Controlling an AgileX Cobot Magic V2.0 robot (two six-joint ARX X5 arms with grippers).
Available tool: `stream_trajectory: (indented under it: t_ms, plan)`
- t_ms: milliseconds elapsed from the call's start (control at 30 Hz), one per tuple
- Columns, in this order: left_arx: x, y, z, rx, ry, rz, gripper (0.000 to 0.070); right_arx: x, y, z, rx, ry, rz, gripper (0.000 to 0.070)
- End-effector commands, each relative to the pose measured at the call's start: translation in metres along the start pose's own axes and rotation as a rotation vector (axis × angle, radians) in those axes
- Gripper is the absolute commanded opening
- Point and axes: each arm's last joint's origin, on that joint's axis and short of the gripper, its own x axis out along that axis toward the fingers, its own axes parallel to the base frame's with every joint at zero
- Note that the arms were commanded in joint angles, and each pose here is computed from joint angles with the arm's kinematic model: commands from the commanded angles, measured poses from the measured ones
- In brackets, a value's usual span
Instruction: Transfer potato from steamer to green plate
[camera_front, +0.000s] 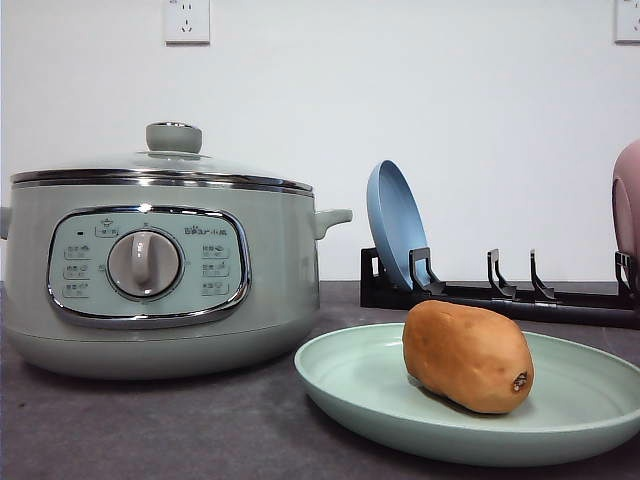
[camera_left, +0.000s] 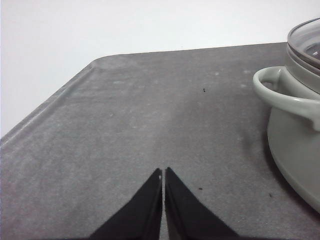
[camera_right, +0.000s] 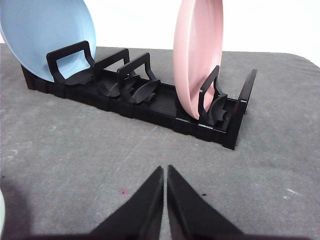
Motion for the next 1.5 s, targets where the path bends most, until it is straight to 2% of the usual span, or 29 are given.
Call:
stream_trajectory:
  t_ms: [0,1467]
  plan:
    - [0.0019,-0.0006,-0.0072,0.000,0.026,0.002,0.0000,0.0004,-0.0001,-0.0003,0.017,-0.008,-0.001,0.0000]
    - [0.0019,-0.0006,-0.0072,0.000,0.026,0.002,0.0000,0.0004,-0.0001,-0.0003,0.017,-0.008,-0.001,0.0000]
